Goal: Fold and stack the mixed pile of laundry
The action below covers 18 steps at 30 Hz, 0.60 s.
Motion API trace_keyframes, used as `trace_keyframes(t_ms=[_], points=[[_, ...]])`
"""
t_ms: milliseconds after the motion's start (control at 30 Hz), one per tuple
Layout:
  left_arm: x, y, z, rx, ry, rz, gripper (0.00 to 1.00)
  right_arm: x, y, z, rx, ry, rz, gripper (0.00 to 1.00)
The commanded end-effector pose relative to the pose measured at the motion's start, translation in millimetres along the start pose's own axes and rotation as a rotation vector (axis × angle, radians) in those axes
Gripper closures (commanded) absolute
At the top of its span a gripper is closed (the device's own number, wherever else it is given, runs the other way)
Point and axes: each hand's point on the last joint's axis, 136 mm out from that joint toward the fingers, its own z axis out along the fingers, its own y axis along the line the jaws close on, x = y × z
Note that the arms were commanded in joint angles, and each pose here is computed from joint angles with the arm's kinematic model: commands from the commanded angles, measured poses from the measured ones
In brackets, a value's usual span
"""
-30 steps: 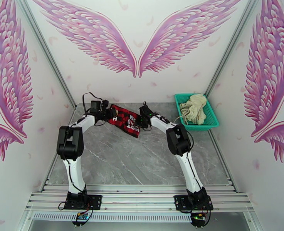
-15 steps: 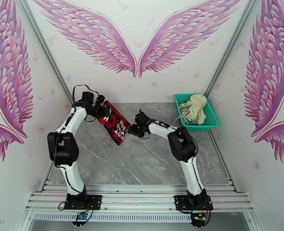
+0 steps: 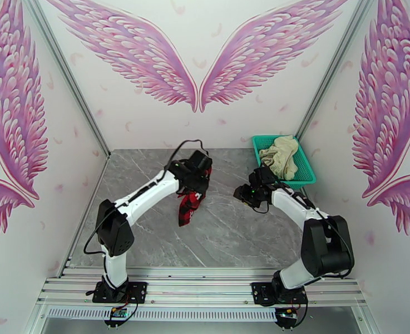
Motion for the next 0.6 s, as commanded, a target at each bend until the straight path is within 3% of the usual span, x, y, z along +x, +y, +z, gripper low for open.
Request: trace_keyframes(t_ms=[0, 167, 367, 433, 467, 500, 567], points=[[-3, -5, 9, -0.085, -0.028, -0.062, 1.00, 20, -14, -5, 0.004, 0.064, 0.021, 0.53], [-12, -22, 8, -0.025, -0.089, -0.014, 1.00, 28, -12, -4, -0.026, 0.090, 0.060, 0.57], [27, -91, 42, 0.080, 0.016, 0.155, 1.00, 15, -75, -23, 0.238, 0.014, 0.166, 0.56], [41, -117, 49, 0.137, 0.051, 0.184, 0.88, 10, -86, -36, 0.282, -0.018, 0.177, 0.53], [47, -132, 52, 0.187, 0.066, 0.196, 0.73, 7, -91, -43, 0.303, -0.035, 0.172, 0.51], [52, -144, 54, 0.225, 0.077, 0.193, 0.46, 4, -96, -51, 0.328, -0.051, 0.168, 0.48], [55, -167, 54, 0.303, 0.083, 0.193, 0.23, -2, -104, -63, 0.369, -0.079, 0.161, 0.44]])
